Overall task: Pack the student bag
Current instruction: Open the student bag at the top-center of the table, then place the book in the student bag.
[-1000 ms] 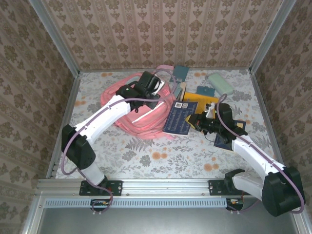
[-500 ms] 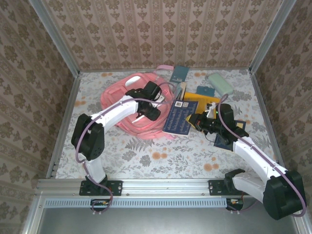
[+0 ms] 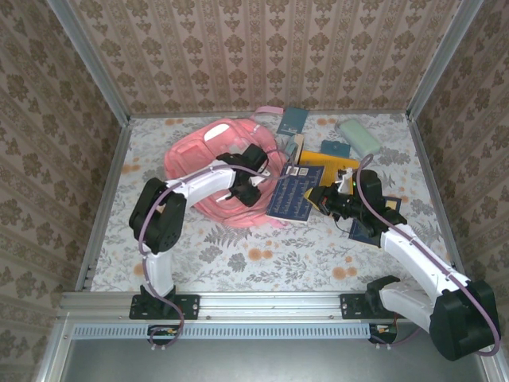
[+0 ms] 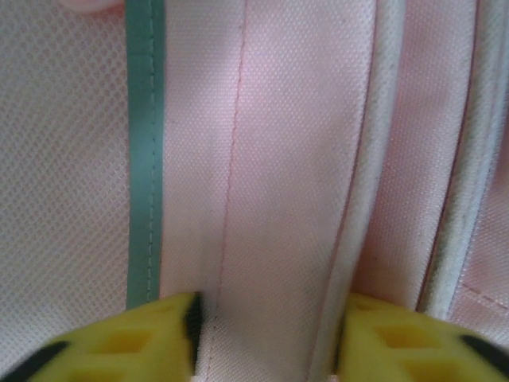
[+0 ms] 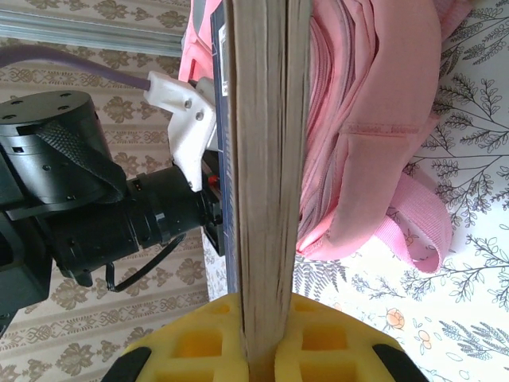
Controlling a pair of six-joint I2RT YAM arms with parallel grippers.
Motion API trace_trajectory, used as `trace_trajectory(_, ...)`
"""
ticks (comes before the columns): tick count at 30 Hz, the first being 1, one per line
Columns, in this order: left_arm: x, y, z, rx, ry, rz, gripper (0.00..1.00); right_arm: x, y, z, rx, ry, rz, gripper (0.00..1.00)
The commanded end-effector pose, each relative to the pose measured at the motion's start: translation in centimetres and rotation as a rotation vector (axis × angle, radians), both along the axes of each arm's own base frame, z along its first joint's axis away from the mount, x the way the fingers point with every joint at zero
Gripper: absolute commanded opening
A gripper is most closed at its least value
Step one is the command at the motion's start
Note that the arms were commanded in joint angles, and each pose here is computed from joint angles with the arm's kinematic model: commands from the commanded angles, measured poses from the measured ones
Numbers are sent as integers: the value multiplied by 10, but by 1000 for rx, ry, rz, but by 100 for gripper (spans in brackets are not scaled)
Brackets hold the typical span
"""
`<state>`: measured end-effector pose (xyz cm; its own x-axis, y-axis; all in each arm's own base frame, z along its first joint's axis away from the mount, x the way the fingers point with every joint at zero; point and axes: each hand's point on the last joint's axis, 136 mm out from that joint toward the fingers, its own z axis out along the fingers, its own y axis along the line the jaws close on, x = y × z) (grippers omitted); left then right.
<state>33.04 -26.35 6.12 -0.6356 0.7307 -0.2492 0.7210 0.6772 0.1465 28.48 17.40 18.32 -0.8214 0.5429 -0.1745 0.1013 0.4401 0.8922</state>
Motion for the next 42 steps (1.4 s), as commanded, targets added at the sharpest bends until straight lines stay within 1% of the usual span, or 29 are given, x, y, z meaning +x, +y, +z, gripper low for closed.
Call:
trace_trajectory(1, 8, 17, -10, 113, -51, -3, 17, 3, 0, 13, 3, -52, -1, 0)
trace_trajectory(2, 12, 18, -4, 112, -72, 9, 7, 3, 0, 12, 2, -50, 0, 0)
trace_trajectory(3, 14, 17, 3, 100, -94, 18, 0, 3, 0, 13, 3, -50, 2, 0)
trace_trajectory(7, 22, 12, 42, 14, -149, 54, 0, 5, 1, 12, 5, -48, 4, 0)
trace_trajectory(12, 26, 8, 103, -132, -192, 111, 0, 10, 4, 11, 9, -42, 11, 0)
trace_trajectory(17, 25, 7, 154, -282, -207, 150, 0, 20, 11, 8, 19, -33, 26, 0)
trace_trajectory(20, 24, 8, 176, -364, -205, 176, 0, 26, 20, 8, 22, -40, 41, 0)
trace_trajectory(23, 22, 8, 191, -421, -204, 196, 0, 36, 35, 14, 51, -60, 54, 0)
trace_trajectory(28, 16, 7, 206, -488, -192, 227, 0, 61, 67, 18, 80, -81, 59, 0)
trace_trajectory(31, 12, 6, 217, -543, -187, 243, 0, 83, 84, 8, 72, -94, -2, 0)
trace_trajectory(35, 8, 8, 230, -618, -178, 270, 0, 115, 114, 2, 126, -111, -73, 0)
trace_trajectory(42, 8, 6, 238, -667, -175, 293, 0, 159, 153, -16, 156, -93, -231, 0)
